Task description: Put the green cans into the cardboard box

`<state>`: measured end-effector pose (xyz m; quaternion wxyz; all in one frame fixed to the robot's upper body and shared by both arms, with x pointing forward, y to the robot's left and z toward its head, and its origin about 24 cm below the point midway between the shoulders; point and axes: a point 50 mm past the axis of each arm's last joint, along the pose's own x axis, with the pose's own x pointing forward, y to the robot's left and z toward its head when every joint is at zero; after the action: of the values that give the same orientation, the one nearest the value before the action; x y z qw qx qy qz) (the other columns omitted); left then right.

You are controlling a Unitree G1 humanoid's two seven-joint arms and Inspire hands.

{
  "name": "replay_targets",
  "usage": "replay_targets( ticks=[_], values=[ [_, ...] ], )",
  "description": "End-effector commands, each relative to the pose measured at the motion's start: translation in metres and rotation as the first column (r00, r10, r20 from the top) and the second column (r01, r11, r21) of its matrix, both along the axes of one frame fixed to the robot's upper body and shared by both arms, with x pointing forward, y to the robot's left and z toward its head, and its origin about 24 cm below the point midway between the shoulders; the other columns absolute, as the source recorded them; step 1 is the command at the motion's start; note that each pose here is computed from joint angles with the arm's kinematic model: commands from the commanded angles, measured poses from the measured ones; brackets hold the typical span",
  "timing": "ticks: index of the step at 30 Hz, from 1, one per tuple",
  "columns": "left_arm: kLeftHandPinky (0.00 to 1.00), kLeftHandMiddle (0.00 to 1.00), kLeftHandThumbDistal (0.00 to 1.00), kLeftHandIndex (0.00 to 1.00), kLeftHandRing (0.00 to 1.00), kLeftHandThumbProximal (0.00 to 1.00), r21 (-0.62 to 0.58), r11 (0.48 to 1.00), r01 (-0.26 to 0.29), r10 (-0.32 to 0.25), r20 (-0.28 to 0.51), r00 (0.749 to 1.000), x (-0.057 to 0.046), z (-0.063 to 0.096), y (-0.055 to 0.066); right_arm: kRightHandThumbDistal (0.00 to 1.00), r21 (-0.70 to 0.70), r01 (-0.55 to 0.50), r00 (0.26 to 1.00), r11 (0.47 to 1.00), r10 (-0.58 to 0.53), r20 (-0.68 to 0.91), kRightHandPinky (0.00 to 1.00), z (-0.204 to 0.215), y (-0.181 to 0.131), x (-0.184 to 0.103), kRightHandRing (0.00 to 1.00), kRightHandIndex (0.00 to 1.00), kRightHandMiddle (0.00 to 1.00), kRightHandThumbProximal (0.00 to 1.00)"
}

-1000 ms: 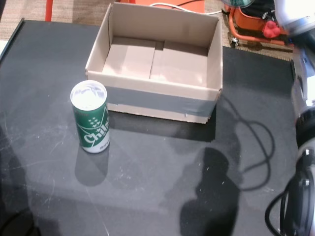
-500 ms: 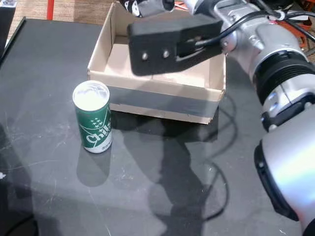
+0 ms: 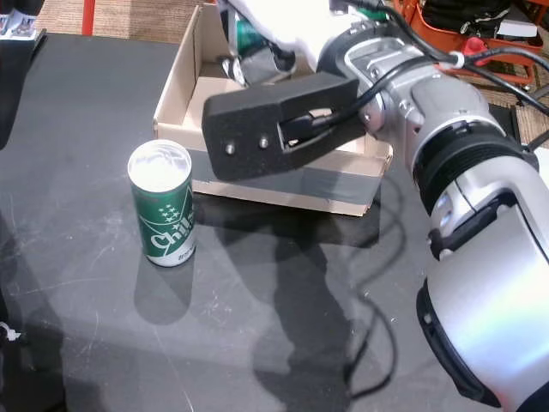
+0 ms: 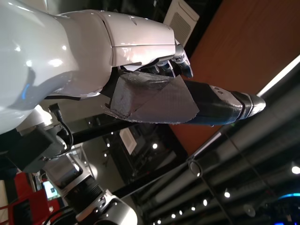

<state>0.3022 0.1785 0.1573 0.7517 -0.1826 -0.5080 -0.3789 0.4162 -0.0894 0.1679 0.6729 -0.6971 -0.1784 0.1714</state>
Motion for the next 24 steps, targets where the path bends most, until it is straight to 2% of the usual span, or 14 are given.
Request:
replay_targets(
  ticks=[1, 2, 4, 6, 8, 10, 12, 15, 17, 19, 20, 22, 23, 24],
  values=[
    [0.87, 1.0, 0.79, 0.97, 0.87, 0.99, -0.004, 1.0, -0.005, 0.005, -0.003, 1.0, -0.002, -0.004, -0.001, 0.12, 0.031, 0.043, 0.999, 0.999, -0.042, -0.032, 0.42, -0.003, -0.009, 0.001, 0.27, 0.13, 0.21, 0.23],
    [0.88, 1.0, 0.77, 0.98, 0.88, 1.0, -0.004, 1.0, -0.004, 0.004, 0.003, 1.0, -0.002, -0.005, -0.001, 0.11, 0.035, 0.05, 0.998, 0.998, -0.049, -0.039, 0.42, -0.004, -0.01, 0.001, 0.32, 0.16, 0.24, 0.23],
    [0.88, 1.0, 0.77, 1.0, 0.89, 1.0, -0.003, 1.0, 0.004, -0.004, 0.009, 1.0, -0.002, -0.005, -0.001, 0.06, 0.038, 0.063, 0.997, 0.997, -0.061, -0.052, 0.41, -0.005, -0.013, 0.002, 0.27, 0.15, 0.22, 0.35],
    [0.87, 1.0, 0.79, 1.0, 0.89, 1.0, -0.009, 1.0, 0.011, -0.011, 0.008, 1.0, -0.002, -0.006, -0.002, 0.06, 0.042, 0.069, 0.996, 0.997, -0.067, -0.055, 0.35, -0.007, -0.015, 0.001, 0.22, 0.09, 0.16, 0.44],
    [0.87, 1.0, 0.76, 1.0, 0.89, 1.0, -0.016, 1.0, 0.015, -0.015, 0.006, 1.0, -0.002, -0.006, -0.001, 0.05, 0.052, 0.081, 0.995, 0.995, -0.077, -0.071, 0.21, -0.01, -0.016, 0.001, 0.3, 0.06, 0.18, 0.58],
    [0.88, 1.0, 0.77, 1.0, 0.88, 1.0, -0.02, 1.0, 0.011, -0.011, 0.004, 1.0, -0.003, -0.007, -0.001, 0.05, 0.063, 0.095, 0.991, 0.993, -0.089, -0.096, 0.17, -0.013, -0.018, 0.001, 0.4, 0.09, 0.25, 0.63],
    [0.88, 1.0, 0.77, 1.0, 0.88, 1.0, -0.024, 1.0, 0.01, -0.01, 0.007, 1.0, -0.003, -0.007, -0.002, 0.09, 0.061, 0.097, 0.991, 0.993, -0.09, -0.1, 0.28, -0.015, -0.019, 0.0, 0.43, 0.16, 0.3, 0.67],
    [0.88, 1.0, 0.81, 1.0, 0.88, 1.0, -0.022, 1.0, 0.01, -0.01, 0.003, 1.0, -0.003, -0.006, -0.002, 0.18, 0.049, 0.094, 0.991, 0.994, -0.09, -0.094, 0.32, -0.018, -0.02, 0.0, 0.29, 0.16, 0.24, 0.74],
    [0.89, 1.0, 0.8, 1.0, 0.89, 1.0, -0.021, 1.0, 0.015, -0.015, -0.002, 1.0, -0.003, -0.006, -0.002, 0.28, 0.047, 0.097, 0.991, 0.994, -0.092, -0.098, 0.39, -0.018, -0.021, 0.0, 0.28, 0.19, 0.23, 0.77],
    [0.89, 1.0, 0.82, 1.0, 0.89, 1.0, -0.021, 1.0, 0.014, -0.014, -0.004, 1.0, -0.003, -0.007, -0.003, 0.46, 0.057, 0.109, 0.988, 0.992, -0.101, -0.12, 0.5, -0.019, -0.022, 0.0, 0.44, 0.35, 0.4, 0.78],
    [0.89, 0.99, 0.82, 1.0, 0.89, 1.0, -0.019, 1.0, 0.005, -0.005, -0.004, 1.0, -0.003, -0.007, -0.002, 0.54, 0.056, 0.113, 0.987, 0.992, -0.105, -0.125, 0.58, -0.019, -0.022, 0.0, 0.55, 0.47, 0.5, 0.81],
    [0.89, 0.98, 0.82, 1.0, 0.88, 1.0, -0.012, 1.0, -0.013, 0.013, 0.001, 1.0, -0.003, -0.006, -0.002, 0.71, 0.024, 0.114, 0.986, 0.993, -0.111, -0.122, 0.73, -0.021, -0.022, 0.0, 0.7, 0.69, 0.66, 0.94],
    [0.89, 0.98, 0.82, 1.0, 0.88, 1.0, -0.011, 1.0, -0.016, 0.016, 0.002, 1.0, -0.003, -0.006, -0.002, 0.76, 0.009, 0.115, 0.986, 0.993, -0.114, -0.12, 0.77, -0.021, -0.022, 0.0, 0.73, 0.74, 0.7, 0.97],
    [0.89, 0.98, 0.8, 1.0, 0.88, 1.0, -0.012, 1.0, -0.011, 0.011, 0.002, 1.0, -0.003, -0.006, -0.002, 0.85, -0.003, 0.117, 0.986, 0.993, -0.116, -0.117, 0.8, -0.021, -0.022, 0.0, 0.71, 0.76, 0.69, 1.0]
  ],
)
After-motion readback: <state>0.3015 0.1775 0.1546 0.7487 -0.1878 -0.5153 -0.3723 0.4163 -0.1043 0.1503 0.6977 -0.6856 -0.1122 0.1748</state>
